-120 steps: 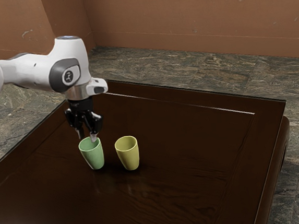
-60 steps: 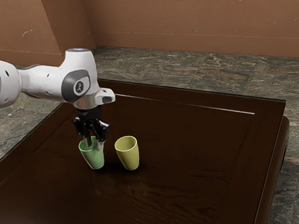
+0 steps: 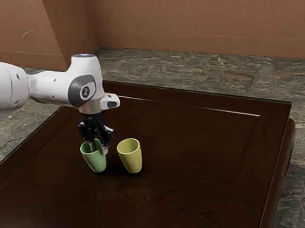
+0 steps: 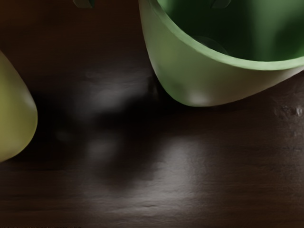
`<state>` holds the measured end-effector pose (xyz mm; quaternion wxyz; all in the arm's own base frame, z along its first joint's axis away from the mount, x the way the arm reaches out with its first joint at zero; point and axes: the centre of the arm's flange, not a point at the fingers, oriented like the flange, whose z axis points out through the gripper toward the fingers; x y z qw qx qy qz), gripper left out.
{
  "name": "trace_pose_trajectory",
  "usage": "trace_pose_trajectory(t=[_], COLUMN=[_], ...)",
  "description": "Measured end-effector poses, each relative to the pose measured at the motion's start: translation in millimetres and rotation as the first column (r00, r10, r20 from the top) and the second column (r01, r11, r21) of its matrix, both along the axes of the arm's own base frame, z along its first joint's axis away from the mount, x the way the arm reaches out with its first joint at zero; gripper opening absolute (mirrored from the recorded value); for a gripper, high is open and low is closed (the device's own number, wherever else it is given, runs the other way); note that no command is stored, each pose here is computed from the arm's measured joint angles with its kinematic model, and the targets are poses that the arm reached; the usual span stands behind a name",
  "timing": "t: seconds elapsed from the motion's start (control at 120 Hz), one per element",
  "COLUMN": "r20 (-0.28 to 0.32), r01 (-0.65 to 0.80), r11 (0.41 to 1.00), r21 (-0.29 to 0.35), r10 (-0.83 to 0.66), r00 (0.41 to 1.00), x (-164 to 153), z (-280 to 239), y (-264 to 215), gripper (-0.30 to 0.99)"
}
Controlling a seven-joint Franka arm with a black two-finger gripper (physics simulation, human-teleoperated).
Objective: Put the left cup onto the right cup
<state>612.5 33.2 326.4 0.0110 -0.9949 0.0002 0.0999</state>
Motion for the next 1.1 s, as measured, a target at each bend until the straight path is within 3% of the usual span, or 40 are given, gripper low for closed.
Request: trace_pose_trajectory(t=[0.592, 1.1], r20=[0.012, 0.054], r01=[-0.027, -0.047], r11=[1.0, 0.999], r21=[-0.016, -0.014], r10=[0.027, 0.047], r00=[1.0, 0.997], x=[2, -8], z=[0, 35], y=[3, 3], gripper=[-0.04, -0.09])
